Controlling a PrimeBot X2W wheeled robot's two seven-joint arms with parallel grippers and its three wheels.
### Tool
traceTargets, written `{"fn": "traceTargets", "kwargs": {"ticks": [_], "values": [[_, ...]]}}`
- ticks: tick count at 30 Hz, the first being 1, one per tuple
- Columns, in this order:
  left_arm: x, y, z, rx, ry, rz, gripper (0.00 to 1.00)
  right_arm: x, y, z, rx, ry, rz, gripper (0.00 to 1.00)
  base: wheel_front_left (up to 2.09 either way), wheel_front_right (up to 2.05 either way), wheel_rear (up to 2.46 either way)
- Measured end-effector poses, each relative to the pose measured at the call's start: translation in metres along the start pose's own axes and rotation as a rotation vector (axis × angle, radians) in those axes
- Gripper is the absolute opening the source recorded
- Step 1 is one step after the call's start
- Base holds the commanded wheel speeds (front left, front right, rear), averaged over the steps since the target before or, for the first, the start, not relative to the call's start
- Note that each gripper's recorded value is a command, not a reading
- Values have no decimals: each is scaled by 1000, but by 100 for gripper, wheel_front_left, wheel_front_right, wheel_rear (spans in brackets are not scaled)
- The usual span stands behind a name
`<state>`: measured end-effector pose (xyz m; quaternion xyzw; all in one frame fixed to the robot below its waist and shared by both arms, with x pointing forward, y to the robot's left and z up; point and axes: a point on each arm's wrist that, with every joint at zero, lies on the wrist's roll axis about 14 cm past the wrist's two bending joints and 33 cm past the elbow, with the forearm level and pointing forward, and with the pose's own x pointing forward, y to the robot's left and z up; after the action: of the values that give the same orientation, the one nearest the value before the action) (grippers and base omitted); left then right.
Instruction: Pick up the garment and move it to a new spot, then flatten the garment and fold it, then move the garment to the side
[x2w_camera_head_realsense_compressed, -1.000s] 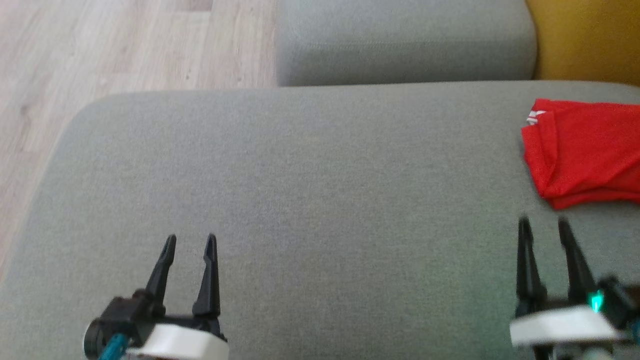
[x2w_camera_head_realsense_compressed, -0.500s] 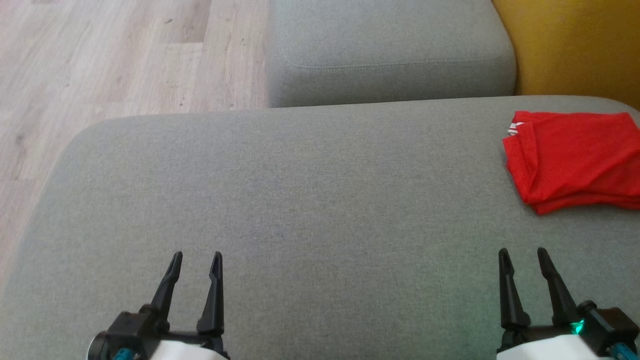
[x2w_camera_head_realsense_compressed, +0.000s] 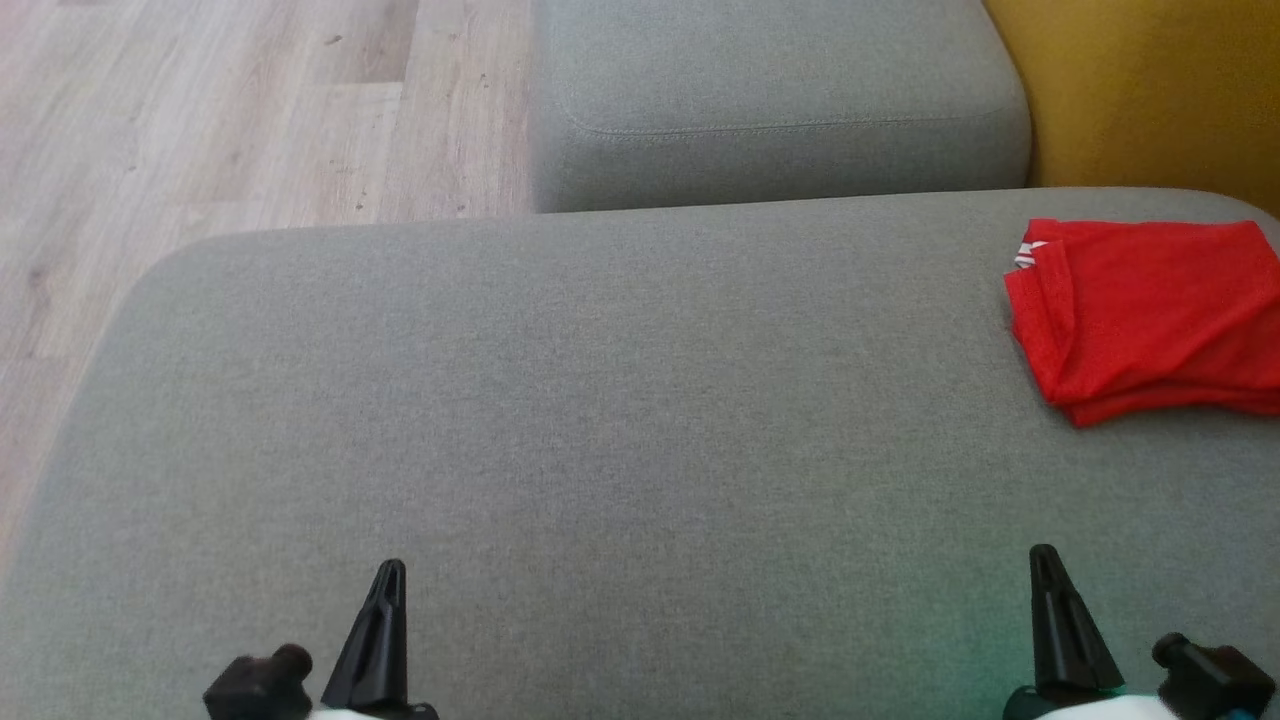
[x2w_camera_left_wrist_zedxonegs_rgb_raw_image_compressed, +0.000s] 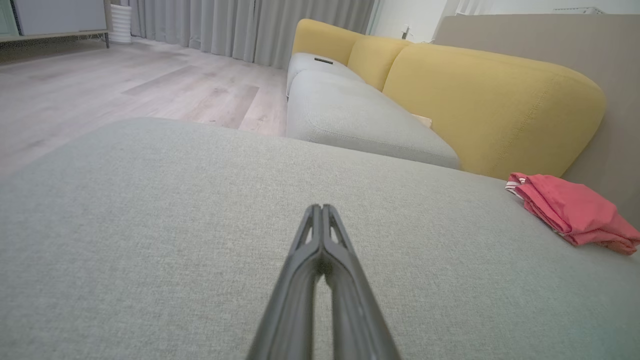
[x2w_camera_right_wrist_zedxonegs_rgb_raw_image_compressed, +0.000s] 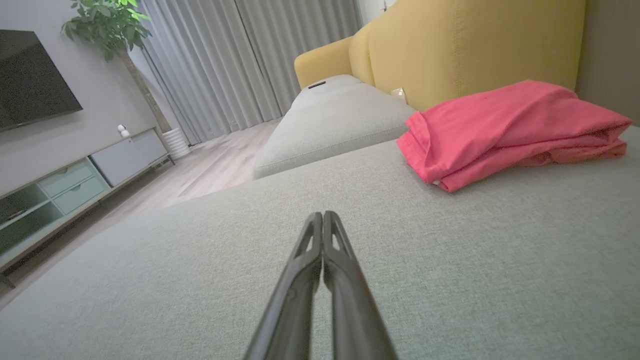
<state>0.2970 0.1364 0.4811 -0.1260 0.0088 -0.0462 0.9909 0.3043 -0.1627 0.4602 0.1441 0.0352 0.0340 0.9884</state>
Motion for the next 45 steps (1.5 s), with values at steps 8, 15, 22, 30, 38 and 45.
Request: {"fn": "traceTargets", "kwargs": {"ticks": [8,15,22,30,38,45], "values": [[3,4,-5,-94,24,17,0,3,-4,-1,93,9,-23,0,0,0,0],[8,8,-6,-172,37,31,0,7,-7,1,171,8,-40,0,0,0,0],[11,15,-9,-251,53,56,0,12,-9,4,248,-1,-55,0,0,0,0],[17,19,-8,-341,55,73,0,14,-15,2,339,8,-79,0,0,0,0],[21,24,-9,-432,63,91,0,20,-18,5,428,2,-93,0,0,0,0],[26,28,-7,-511,61,102,0,24,-20,7,506,-4,-103,0,0,0,0]]}}
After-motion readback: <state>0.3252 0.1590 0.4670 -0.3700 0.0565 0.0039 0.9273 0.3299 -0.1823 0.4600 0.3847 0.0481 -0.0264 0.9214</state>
